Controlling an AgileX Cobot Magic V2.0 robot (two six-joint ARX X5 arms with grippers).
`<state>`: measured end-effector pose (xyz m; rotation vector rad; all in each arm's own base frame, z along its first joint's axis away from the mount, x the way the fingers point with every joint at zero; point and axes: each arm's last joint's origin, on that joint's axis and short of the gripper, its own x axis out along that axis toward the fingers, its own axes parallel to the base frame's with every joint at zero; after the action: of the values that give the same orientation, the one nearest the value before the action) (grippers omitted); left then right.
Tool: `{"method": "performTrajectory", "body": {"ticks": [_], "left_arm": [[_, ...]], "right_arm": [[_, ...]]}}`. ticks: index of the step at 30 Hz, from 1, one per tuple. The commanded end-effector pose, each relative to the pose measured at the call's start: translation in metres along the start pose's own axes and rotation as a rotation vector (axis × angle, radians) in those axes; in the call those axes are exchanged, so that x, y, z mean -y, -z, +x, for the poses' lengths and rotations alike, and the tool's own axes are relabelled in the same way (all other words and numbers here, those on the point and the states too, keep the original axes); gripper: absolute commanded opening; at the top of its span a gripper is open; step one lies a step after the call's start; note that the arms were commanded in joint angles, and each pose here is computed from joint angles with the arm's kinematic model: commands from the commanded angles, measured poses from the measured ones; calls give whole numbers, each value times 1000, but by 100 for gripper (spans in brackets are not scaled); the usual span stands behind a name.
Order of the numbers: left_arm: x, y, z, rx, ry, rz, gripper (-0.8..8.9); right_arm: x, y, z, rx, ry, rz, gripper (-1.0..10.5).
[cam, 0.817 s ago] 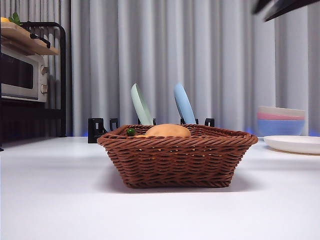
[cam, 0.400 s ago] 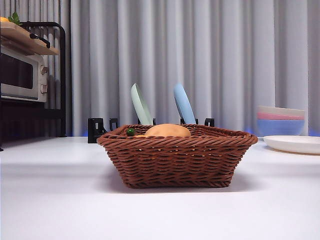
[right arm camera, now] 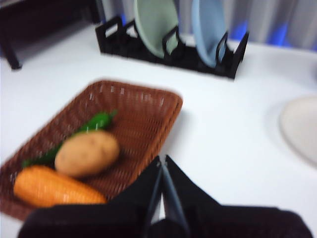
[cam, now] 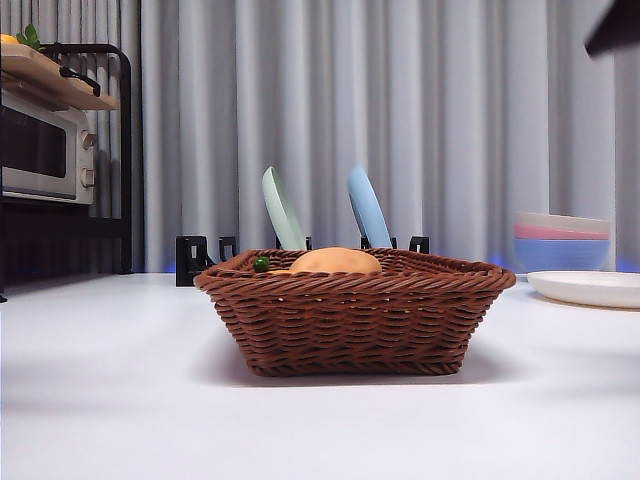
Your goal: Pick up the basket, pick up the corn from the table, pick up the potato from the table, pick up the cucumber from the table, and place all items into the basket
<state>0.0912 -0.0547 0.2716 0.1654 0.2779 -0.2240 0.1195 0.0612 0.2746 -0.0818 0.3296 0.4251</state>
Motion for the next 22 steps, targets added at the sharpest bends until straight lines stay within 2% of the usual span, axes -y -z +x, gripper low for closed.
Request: {"method": "performTrajectory", "body": {"ticks": [1, 3, 16, 18, 22], "left_arm": [[-2, 8, -4, 36, 4, -62, -8], [-3, 5, -7, 51, 4, -88, -5], [-3, 6, -6, 37, 2, -82, -3], [-3, 7, -6, 30, -17, -4, -3], [-9, 12, -6, 33, -64, -17, -3]], "right_arm": [[0, 8, -1, -12, 4, 27, -11], [0, 9, -1, -20, 9, 53, 2], [0, 10, -1, -29, 6, 52, 2], [0, 10, -1, -30, 6, 51, 2], [0, 10, -1, -34, 6, 51, 2]]}}
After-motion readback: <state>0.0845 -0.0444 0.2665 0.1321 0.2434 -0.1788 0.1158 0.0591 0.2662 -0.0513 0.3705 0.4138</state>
